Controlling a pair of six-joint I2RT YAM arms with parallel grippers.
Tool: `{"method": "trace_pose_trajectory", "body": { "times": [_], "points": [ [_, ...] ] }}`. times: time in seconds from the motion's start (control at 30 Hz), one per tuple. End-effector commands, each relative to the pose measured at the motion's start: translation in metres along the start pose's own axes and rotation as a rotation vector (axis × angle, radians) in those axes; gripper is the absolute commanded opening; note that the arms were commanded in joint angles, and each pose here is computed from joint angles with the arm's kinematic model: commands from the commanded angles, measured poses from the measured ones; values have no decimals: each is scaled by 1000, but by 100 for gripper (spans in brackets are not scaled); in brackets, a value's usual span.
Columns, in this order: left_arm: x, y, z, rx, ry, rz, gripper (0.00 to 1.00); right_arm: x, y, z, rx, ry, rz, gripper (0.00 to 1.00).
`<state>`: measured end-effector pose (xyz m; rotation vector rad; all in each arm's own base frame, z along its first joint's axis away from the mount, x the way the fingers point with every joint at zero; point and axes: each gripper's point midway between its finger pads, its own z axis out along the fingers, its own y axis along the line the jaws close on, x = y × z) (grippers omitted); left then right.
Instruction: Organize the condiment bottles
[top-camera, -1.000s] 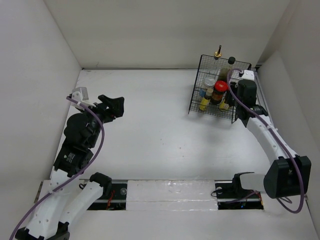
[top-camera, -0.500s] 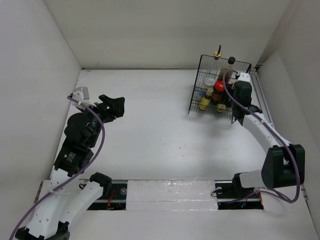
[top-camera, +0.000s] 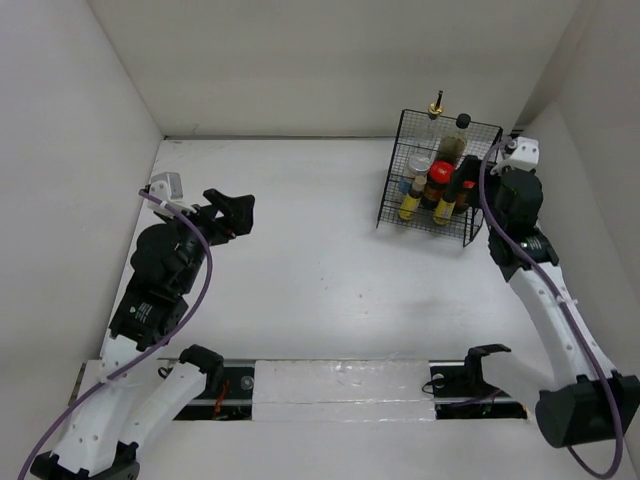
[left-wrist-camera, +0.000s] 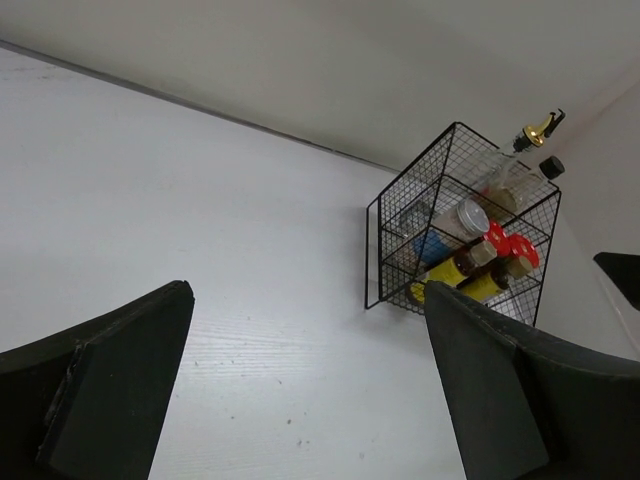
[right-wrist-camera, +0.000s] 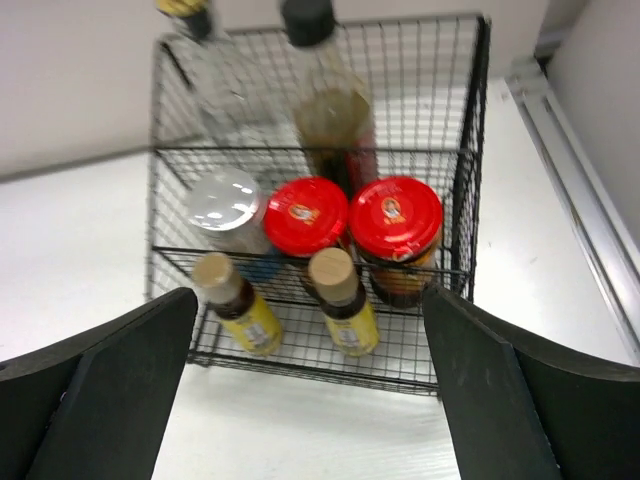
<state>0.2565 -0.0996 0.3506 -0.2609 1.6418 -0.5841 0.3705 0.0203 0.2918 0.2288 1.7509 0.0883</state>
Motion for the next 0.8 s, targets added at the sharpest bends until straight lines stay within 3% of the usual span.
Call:
{"method": "trace_pose_trajectory", "body": {
  "times": [0.0,0.17,0.23,0.33,0.4,0.6,0.73,0.77],
  "points": [
    [-9,-8,2,34,-25,8,96,-45,26,-30,-97,-106,-7,100],
    [-9,-8,2,34,-25,8,96,-66,71,-80,-340,-177,-75,100],
    [-8,-8,4,37,-30,-2,93,-58,108,-100,-547,-154,-105,100],
    [-5,-15,0,82,-29,-14,93,-22,156,-129,-836,-65,-147,100],
    [-4,-16,-1,95,-32,-25,92,17,175,-129,-926,36,-159,100],
    [-3,-23,-8,145,-30,-46,92,113,216,-139,-1011,247,-194,100],
    [4,-27,-15,204,-37,-48,89,147,229,-138,-990,327,-240,100],
    [4,-28,-15,204,-35,-58,93,151,230,-136,-973,332,-249,100]
  ]
}}
